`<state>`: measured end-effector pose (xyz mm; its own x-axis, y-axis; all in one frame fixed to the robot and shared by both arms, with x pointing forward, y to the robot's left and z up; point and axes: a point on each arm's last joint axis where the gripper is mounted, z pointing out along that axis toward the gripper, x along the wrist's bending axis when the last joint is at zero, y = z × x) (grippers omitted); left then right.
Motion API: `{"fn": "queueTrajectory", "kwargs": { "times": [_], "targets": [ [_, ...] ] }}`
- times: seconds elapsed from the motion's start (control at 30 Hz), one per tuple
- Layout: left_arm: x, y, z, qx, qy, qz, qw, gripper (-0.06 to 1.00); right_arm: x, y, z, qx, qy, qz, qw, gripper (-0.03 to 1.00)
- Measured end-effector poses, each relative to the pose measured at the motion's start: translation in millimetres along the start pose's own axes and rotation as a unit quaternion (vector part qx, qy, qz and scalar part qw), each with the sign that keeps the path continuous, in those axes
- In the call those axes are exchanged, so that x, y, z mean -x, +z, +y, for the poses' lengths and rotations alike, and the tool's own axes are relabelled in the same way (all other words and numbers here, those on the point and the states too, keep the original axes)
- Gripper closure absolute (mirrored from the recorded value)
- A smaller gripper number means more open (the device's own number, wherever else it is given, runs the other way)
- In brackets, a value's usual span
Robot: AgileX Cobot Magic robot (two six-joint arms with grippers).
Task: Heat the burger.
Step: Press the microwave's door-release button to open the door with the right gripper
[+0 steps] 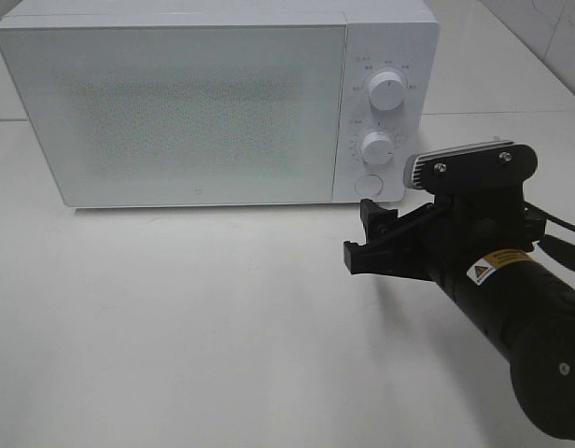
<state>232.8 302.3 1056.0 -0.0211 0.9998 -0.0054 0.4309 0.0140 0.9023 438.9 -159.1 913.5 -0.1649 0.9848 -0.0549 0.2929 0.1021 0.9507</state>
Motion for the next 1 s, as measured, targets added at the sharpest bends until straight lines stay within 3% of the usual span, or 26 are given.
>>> {"fn": "queueTrajectory", "kwargs": {
  "times": [0.33,0.4,0.5,0.57,0.6,0.63,0.67,0.7,0.73,0.77,0.8,0.83,0.87,0.9,0.93,0.97,1.0],
  "targets": [
    [0.0,0.0,0.0,0.000,0.000,0.000,1.000,-0.04,-4.0,0.6,-1.5,-0.004,0.037,0.001,0.999,0.23],
    [0.0,0.0,0.0,0.000,0.000,0.000,1.000,-0.04,-4.0,0.6,-1.5,-0.004,0.130,0.001,0.992,0.27],
    [0.0,0.0,0.0,0.000,0.000,0.000,1.000,-0.04,-4.0,0.6,-1.5,-0.004,0.162,0.000,0.987,0.30],
    [0.0,0.0,0.0,0.000,0.000,0.000,1.000,-0.04,-4.0,0.6,-1.5,-0.004,0.261,0.000,0.965,0.37],
    [0.0,0.0,0.0,0.000,0.000,0.000,1.000,-0.04,-4.0,0.6,-1.5,-0.004,0.261,0.000,0.965,0.37],
    [0.0,0.0,0.0,0.000,0.000,0.000,1.000,-0.04,-3.9,0.6,-1.5,-0.004,0.334,-0.001,0.942,0.42],
    [0.0,0.0,0.0,0.000,0.000,0.000,1.000,-0.04,-3.9,0.6,-1.5,-0.004,0.334,-0.001,0.942,0.42],
    [0.0,0.0,0.0,0.000,0.000,0.000,1.000,-0.04,-3.9,0.6,-1.5,-0.004,0.408,-0.001,0.913,0.49],
    [0.0,0.0,0.0,0.000,0.000,0.000,1.000,-0.04,-3.9,0.6,-1.5,-0.004,0.447,-0.002,0.895,0.53],
    [0.0,0.0,0.0,0.000,0.000,0.000,1.000,-0.04,-3.9,0.6,-1.5,-0.004,0.447,-0.002,0.895,0.53],
    [0.0,0.0,0.0,0.000,0.000,0.000,1.000,-0.04,-3.9,0.6,-1.5,-0.003,0.517,-0.002,0.856,0.60],
    [0.0,0.0,0.0,0.000,0.000,0.000,1.000,-0.04,-3.9,0.6,-1.5,-0.003,0.550,-0.002,0.835,0.65],
    [0.0,0.0,0.0,0.000,0.000,0.000,1.000,-0.04,-3.9,0.6,-1.5,-0.003,0.550,-0.002,0.835,0.65],
    [0.0,0.0,0.0,0.000,0.000,0.000,1.000,-0.04,-3.9,0.6,-1.5,-0.003,0.604,-0.002,0.797,0.72],
    [0.0,0.0,0.0,0.000,0.000,0.000,1.000,-0.04,-3.9,0.6,-1.5,-0.003,0.630,-0.002,0.777,0.77],
    [0.0,0.0,0.0,0.000,0.000,0.000,1.000,-0.04,-3.9,0.6,-1.5,-0.003,0.630,-0.002,0.777,0.77],
    [0.0,0.0,0.0,0.000,0.000,0.000,1.000,-0.04,-3.9,0.6,-1.5,-0.003,0.669,-0.002,0.743,0.84]
  ]
}}
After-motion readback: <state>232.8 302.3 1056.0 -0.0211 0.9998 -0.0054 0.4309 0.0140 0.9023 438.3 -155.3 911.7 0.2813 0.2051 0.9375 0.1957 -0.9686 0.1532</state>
